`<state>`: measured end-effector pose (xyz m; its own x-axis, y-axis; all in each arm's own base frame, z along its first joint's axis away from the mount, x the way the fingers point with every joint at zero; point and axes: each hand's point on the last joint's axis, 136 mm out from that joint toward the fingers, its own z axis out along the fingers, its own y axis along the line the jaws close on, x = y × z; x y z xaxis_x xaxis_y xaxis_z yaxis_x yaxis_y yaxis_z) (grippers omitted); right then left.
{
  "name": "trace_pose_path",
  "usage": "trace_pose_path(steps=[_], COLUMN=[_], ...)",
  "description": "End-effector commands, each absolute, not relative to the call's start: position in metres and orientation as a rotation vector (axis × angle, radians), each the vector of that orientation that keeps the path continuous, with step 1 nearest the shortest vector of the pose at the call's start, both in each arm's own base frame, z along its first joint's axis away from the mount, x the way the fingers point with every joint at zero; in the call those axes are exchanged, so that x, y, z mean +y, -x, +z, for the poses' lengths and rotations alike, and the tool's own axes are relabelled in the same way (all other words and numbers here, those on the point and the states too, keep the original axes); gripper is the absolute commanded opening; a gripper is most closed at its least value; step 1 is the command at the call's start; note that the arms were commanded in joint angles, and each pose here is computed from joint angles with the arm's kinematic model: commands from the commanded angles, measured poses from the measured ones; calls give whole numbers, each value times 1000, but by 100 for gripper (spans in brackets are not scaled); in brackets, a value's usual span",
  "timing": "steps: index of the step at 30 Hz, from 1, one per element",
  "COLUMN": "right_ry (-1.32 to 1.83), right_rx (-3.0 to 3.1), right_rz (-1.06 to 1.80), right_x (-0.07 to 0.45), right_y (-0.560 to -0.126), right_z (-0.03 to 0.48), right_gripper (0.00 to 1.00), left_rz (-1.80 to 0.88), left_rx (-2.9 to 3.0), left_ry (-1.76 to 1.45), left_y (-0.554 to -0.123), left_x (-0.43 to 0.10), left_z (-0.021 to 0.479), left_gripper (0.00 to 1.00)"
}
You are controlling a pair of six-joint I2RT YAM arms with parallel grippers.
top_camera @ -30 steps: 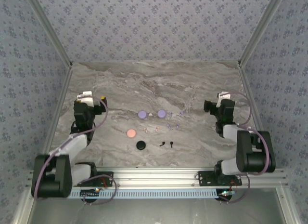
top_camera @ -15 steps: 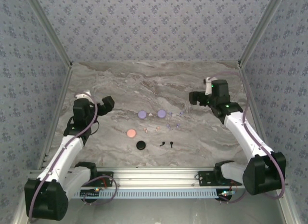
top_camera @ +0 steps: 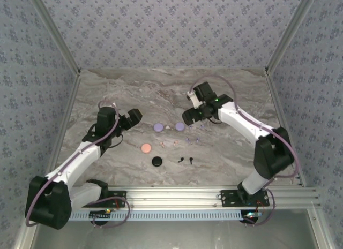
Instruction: Insert the wireless bluetooth earbuds into the charging case
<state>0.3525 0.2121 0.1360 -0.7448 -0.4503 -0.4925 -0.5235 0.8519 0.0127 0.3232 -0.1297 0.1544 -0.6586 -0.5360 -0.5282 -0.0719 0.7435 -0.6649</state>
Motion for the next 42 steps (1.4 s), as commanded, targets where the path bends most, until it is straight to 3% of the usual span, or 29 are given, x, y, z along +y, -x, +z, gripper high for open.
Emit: trace_pose_path(steps=[1, 11, 24, 42], right_ry=[903, 1190, 1299, 1330], right_rx=[2566, 2608, 2671, 2707], right_rz=[184, 117, 80, 55], right_x=[228, 262, 272, 271], right_y=[-349, -352, -352, -350], right_z=[121, 76, 41, 20], right_gripper=[90, 89, 86, 69], left_rz=[-855, -839, -818, -806], left_rx=[2127, 2130, 2141, 2157], left_ry=[448, 466, 471, 474], left_y=[-333, -333, -334, -336], left_x=[-138, -136, -134, -134], left_z=[178, 177, 175, 173], left_gripper=[99, 99, 99, 99])
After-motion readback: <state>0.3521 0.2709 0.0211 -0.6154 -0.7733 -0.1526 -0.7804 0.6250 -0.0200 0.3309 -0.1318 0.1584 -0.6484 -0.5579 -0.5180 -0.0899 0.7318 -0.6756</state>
